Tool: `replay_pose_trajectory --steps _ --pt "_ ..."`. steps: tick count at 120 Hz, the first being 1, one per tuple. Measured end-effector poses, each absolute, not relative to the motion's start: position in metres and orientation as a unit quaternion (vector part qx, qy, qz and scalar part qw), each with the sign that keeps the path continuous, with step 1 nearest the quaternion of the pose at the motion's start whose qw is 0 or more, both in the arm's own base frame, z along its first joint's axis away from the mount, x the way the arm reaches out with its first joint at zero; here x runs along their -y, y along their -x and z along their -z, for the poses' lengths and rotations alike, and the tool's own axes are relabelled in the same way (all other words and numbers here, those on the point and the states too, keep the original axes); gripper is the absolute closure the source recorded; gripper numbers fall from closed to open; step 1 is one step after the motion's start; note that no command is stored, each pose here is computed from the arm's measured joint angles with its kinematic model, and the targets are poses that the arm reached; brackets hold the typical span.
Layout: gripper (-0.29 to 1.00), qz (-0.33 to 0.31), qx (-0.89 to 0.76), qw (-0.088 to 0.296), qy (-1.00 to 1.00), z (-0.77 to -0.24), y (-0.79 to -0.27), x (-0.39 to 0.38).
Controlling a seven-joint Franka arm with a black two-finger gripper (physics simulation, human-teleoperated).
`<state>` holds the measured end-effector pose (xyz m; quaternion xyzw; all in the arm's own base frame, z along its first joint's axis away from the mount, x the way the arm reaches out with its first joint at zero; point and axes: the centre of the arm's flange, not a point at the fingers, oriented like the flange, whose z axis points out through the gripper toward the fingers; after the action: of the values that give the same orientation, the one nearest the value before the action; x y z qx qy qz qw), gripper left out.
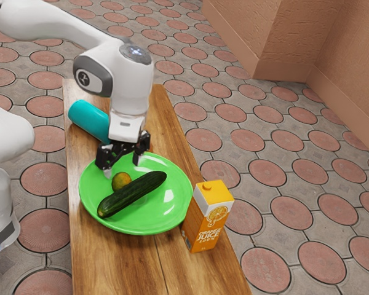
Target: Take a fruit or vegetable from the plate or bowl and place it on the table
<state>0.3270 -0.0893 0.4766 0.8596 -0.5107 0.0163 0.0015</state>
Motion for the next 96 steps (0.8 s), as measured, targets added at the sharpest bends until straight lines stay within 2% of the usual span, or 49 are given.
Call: replay_pose_trajectory --steps 38,76,96 --pt "0.00 -0.015 0.549 -0.008 -0.836 -0.476 -0.321 0.093" --pt "0.00 0.000 0.582 -0.036 -0.812 -0.480 -0.322 0.127" --pt "0.00 0.003 0.589 -0.031 -0.808 -0.476 -0.323 0.137"
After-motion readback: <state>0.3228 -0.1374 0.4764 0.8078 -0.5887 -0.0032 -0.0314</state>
